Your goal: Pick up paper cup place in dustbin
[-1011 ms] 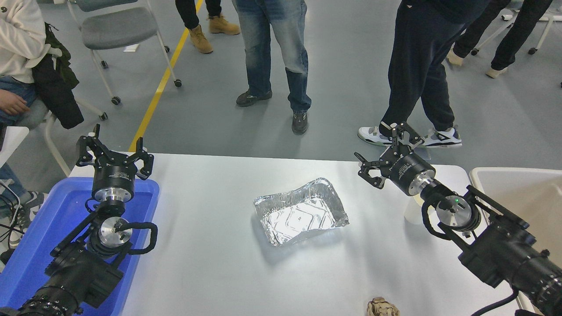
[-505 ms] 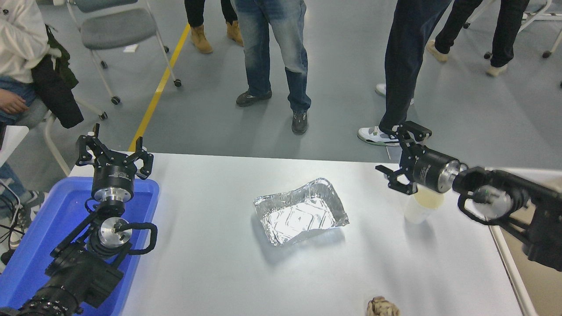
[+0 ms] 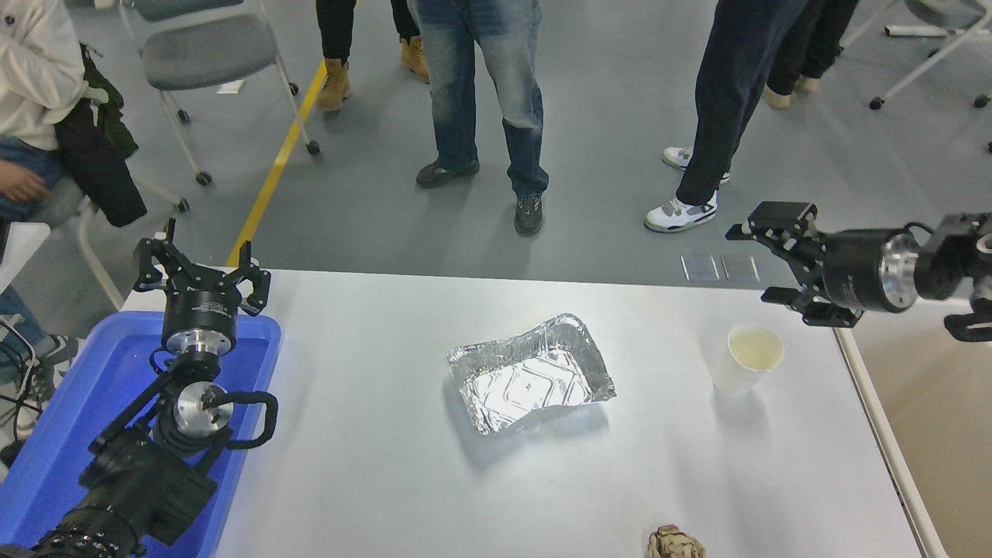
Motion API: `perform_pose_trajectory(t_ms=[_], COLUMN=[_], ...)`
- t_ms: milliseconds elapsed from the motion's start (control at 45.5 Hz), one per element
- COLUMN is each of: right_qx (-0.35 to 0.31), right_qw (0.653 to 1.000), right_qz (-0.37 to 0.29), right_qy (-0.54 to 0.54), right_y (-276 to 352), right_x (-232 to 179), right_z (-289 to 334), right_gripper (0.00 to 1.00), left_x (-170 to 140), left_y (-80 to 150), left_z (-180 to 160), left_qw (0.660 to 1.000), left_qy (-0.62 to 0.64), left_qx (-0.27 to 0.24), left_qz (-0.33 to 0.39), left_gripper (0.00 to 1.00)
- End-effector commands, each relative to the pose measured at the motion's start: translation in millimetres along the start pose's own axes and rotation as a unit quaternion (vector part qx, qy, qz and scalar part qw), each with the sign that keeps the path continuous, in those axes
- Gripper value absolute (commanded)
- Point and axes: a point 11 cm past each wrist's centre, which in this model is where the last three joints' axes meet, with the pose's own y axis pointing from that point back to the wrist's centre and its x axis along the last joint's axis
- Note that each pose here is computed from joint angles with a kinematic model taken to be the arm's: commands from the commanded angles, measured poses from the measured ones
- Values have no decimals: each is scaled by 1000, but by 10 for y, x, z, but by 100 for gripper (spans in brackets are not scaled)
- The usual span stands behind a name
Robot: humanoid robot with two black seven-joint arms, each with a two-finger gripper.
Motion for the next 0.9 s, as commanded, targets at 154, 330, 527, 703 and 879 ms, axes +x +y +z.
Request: perform_pose_trajectory(t_ms=[154,330,527,703,879], right_qx=[-89,-102,-124,-156,-171], right_qw=[976,958,938,915,898], right_qz=[-58,-94,-130,-170,-181], right_qy=[189,251,298,331,362], right_y=[516,644,736,876,984], right_x=[-154,-261,-355,-394,-391], right_z=[-646,-1006,-1107,-1103,-1159], right_gripper=[100,100,100,100,100], left_x=[5,1,-3,2,-3], left_y=[1,2,1,2,1], left_z=[2,-6,-5,-5,-5], left_qw=[1000,1000,1000,1000,1000], left_qy=[0,0,1,0,1], left_qx=[0,1,0,0,0], left_qz=[1,0,0,1,0], left_gripper=[99,99,99,99,99])
